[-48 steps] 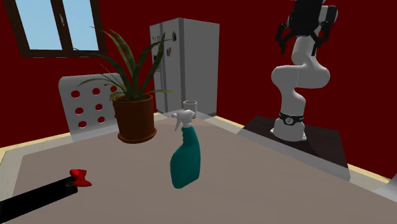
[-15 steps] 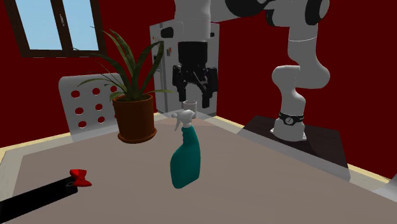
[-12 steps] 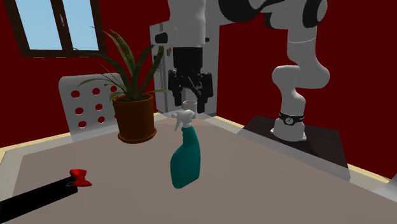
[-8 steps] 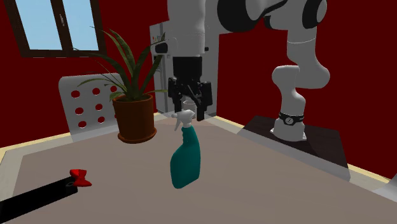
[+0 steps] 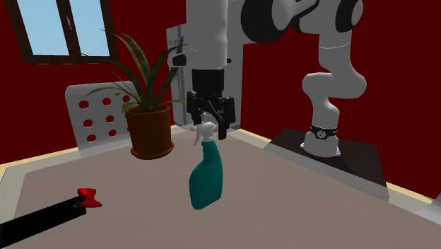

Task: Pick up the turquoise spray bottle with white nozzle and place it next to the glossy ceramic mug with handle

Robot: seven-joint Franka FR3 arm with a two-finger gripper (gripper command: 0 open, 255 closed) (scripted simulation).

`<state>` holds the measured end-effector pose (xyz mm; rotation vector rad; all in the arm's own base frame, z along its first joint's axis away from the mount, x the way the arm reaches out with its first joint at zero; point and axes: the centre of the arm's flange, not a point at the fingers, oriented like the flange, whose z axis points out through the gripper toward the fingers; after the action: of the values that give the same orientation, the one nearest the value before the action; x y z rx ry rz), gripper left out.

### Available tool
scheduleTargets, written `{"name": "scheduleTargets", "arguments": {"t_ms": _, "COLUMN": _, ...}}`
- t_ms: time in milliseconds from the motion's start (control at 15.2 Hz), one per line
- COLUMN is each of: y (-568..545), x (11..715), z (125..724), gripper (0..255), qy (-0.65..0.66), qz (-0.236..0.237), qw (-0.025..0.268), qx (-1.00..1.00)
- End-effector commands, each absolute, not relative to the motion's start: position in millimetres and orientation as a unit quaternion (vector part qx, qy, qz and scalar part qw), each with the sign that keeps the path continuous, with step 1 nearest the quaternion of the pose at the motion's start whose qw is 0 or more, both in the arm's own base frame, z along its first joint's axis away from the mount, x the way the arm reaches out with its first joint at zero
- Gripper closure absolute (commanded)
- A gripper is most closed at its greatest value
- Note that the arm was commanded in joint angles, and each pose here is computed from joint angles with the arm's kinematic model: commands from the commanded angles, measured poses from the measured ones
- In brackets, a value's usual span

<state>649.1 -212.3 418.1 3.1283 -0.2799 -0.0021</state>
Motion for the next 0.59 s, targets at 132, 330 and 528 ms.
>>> {"name": "scheduleTargets", "arguments": {"t_ms": 132, "y": -212.3, "x": 649.1, "z": 418.1, "gripper": 255, "qy": -0.089, "qz": -0.001, "qw": 0.000, "qx": 0.996}}
{"name": "scheduleTargets", "arguments": {"t_ms": 330, "y": -212.3, "x": 649.1, "z": 418.1, "gripper": 255, "qy": -0.089, "qz": -0.001, "qw": 0.000, "qx": 0.996}}
{"name": "scheduleTargets", "arguments": {"t_ms": 528, "y": -212.3, "x": 649.1, "z": 418.1, "gripper": 255, "qy": -0.089, "qz": -0.001, "qw": 0.000, "qx": 0.996}}
